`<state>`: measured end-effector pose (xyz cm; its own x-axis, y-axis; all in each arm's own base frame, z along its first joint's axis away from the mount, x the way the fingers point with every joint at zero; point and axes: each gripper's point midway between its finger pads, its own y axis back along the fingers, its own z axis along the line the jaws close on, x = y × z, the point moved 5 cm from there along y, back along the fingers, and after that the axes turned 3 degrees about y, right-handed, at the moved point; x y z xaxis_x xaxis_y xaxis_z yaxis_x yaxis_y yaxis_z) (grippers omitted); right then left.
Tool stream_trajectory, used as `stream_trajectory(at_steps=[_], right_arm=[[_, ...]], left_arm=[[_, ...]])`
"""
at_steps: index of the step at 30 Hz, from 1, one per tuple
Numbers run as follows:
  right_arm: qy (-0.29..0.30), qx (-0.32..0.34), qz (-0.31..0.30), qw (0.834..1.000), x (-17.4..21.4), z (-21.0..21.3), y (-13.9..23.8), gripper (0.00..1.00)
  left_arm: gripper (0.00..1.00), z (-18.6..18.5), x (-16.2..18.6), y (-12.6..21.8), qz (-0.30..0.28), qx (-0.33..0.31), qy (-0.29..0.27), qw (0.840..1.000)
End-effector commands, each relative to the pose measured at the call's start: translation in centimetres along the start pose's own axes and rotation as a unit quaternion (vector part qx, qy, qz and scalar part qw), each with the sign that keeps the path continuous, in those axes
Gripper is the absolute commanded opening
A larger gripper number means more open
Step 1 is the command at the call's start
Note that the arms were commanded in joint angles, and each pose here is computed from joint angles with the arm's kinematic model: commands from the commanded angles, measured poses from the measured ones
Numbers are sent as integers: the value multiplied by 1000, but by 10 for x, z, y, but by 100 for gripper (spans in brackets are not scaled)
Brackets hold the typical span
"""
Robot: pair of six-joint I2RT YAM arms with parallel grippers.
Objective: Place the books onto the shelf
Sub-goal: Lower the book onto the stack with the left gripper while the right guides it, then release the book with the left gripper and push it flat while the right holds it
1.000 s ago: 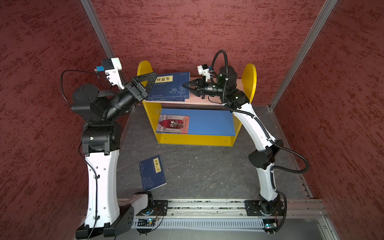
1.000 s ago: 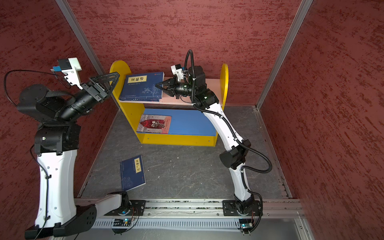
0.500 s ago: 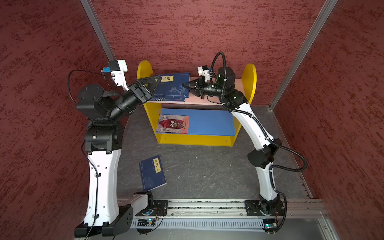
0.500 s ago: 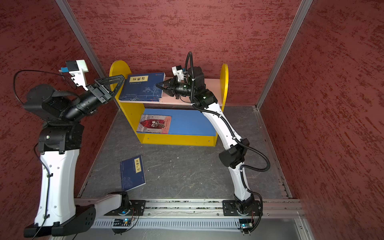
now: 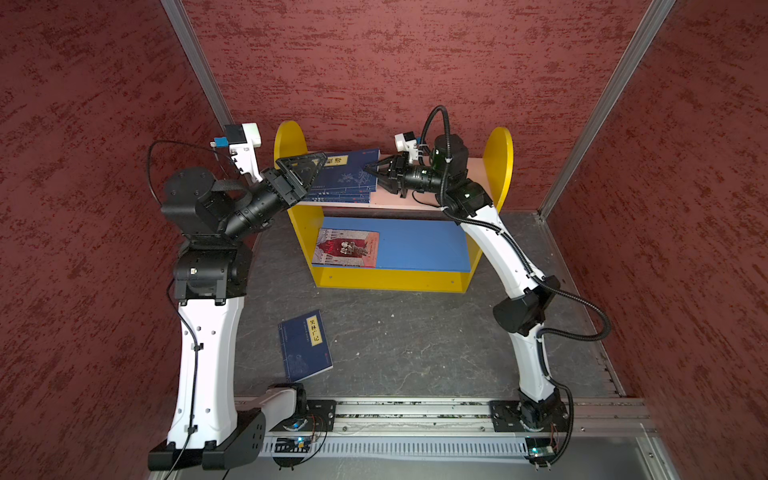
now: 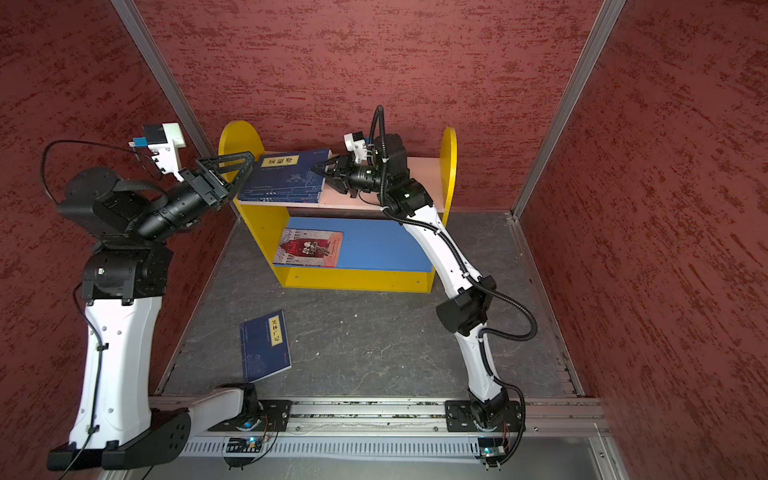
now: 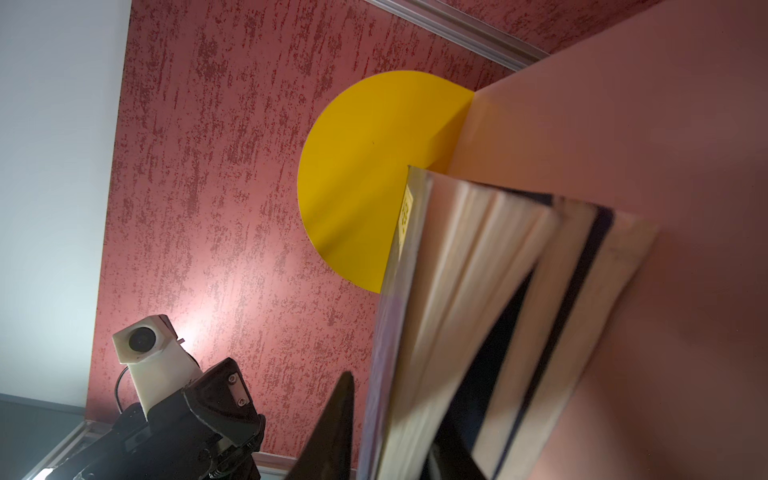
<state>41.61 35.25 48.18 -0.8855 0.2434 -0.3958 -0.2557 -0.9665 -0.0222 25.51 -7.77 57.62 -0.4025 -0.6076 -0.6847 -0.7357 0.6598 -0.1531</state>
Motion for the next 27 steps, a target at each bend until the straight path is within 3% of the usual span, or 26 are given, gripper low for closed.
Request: stream_trajectory(at_steps=[1,9,16,26,27], right_arm=[[24,-19,-21,999,-9,16,5,37],[19,-4,-26,999,-9,15,8,63],[22,33,-36,999,-9,9,13,70],[28,27,-28,999,-7,11,14,74],[29,26,-28,999,-7,12,14,74]], left_arm=[[70,-6,-3,-2,-5,7,5,1000],[71,-5,-3,-12,-3,5,-1,1000],[77,-1,4,-30,14,1,-43,999],[95,16,25,-53,52,3,-25,998],[100,15,26,-54,57,7,-30,998]])
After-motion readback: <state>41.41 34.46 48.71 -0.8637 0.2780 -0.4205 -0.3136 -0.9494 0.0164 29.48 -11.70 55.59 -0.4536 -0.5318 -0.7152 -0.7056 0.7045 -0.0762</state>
